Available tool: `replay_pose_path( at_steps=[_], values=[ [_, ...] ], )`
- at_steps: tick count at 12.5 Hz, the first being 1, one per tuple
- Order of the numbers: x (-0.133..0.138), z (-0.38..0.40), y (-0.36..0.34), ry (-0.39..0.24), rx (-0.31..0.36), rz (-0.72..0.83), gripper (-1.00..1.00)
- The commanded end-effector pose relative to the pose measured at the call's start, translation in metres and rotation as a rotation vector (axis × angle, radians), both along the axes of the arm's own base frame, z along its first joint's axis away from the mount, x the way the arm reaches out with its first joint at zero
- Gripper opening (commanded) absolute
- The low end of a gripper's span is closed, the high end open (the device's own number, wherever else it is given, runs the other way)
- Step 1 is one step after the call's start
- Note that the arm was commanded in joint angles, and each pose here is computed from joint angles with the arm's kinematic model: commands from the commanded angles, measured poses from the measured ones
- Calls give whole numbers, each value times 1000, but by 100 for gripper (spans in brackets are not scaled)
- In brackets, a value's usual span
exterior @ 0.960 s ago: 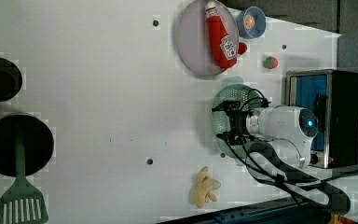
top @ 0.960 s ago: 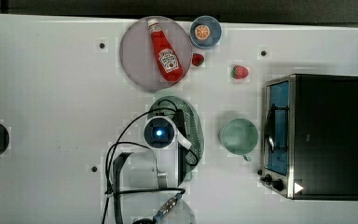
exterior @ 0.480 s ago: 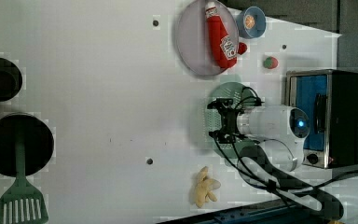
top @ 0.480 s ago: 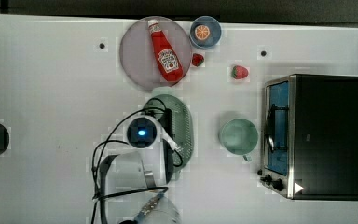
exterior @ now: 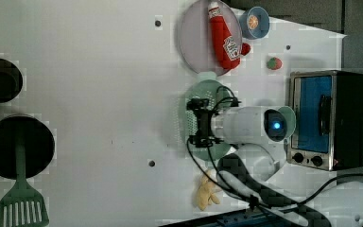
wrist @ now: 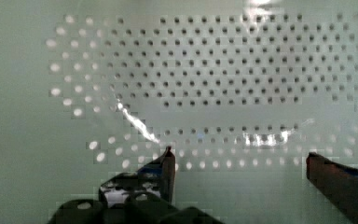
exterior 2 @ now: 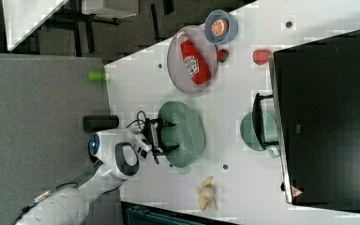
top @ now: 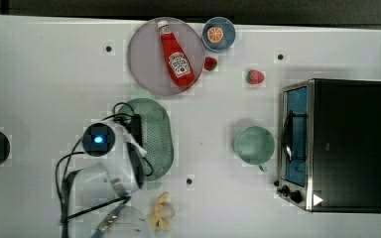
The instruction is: Drag strainer right to left.
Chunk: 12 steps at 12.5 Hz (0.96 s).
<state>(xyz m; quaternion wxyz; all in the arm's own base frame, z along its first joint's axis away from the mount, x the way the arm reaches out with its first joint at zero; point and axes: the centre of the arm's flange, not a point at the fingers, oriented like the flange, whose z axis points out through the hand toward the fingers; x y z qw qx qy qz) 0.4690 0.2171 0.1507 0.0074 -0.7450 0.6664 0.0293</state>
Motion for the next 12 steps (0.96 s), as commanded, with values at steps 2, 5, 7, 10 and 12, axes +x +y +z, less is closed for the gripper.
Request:
replay_pose_path(
  at_steps=[2,5,7,10,12],
  values=[
    [-6,-5,48,34,-8,-70,100],
    [-4,-4,80,38,-2,-74,100],
    [-5,-4,99,38,14,-83,100],
    [-5,-5,125,39,42,-89,100],
    [-4,-6,140,39,60,-91,100]
  ],
)
